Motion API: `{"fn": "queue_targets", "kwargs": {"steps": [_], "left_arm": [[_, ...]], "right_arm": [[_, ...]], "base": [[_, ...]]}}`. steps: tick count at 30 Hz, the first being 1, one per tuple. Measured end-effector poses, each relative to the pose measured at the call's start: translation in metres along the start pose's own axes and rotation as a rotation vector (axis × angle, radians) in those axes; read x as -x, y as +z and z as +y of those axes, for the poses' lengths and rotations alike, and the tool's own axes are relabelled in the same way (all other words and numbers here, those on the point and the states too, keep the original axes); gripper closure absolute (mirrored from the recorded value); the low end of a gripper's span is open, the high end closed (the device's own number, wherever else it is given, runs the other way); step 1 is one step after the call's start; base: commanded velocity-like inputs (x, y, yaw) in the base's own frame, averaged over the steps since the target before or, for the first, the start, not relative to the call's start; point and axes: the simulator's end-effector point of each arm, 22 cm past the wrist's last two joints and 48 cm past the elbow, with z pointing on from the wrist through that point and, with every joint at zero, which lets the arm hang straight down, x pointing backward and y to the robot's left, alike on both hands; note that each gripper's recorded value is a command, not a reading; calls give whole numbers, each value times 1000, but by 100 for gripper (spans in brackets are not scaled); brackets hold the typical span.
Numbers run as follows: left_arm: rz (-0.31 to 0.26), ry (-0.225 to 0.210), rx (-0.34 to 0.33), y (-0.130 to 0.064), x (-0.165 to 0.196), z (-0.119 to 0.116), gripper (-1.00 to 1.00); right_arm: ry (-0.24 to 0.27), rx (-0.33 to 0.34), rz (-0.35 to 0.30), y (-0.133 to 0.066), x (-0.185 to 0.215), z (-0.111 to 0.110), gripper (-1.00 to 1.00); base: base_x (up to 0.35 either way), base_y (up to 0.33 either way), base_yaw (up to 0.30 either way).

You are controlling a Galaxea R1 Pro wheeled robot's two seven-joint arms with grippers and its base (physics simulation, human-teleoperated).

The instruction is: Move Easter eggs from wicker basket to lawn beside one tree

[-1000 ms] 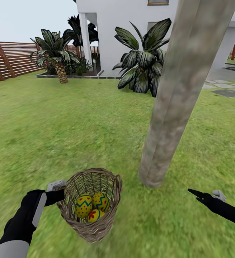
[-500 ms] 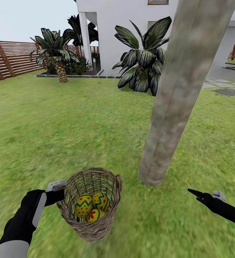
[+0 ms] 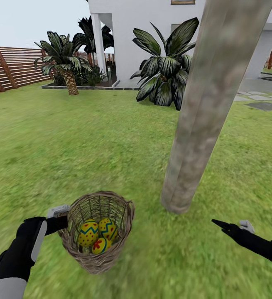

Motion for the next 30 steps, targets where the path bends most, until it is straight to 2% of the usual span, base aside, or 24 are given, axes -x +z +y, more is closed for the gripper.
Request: {"fn": "queue_targets", "kwargs": {"steps": [3, 7, 10, 11, 14, 17, 23, 30], "left_arm": [[2, 15, 27, 5, -3, 12, 100], [6, 28, 41, 12, -11, 16, 100], [0, -47, -54, 17, -13, -5, 100], [-1, -54, -62, 18, -14, -7, 100], [3, -3, 1, 24, -20, 8, 100], [-2, -29, -31, 27, -23, 2, 100], [2, 0, 3, 28, -25, 9, 100], [5, 14, 20, 39, -36, 15, 100]], "right_arm": [[0, 0, 1, 3, -4, -5, -100], [0, 0, 0, 6, -8, -11, -100], [-1, 0, 1, 9, -12, -16, -100], [-1, 0, 0, 10, -13, -17, -100], [-1, 1, 3, 13, -18, -22, -100], [-10, 2, 4, 15, -19, -23, -100], [-11, 3, 5, 16, -20, -22, -100], [-12, 3, 5, 22, -29, -34, -100]], "base": [[0, 0, 0], [0, 0, 0], [0, 0, 0], [0, 0, 0], [0, 0, 0], [0, 0, 0], [0, 0, 0], [0, 0, 0]]}}
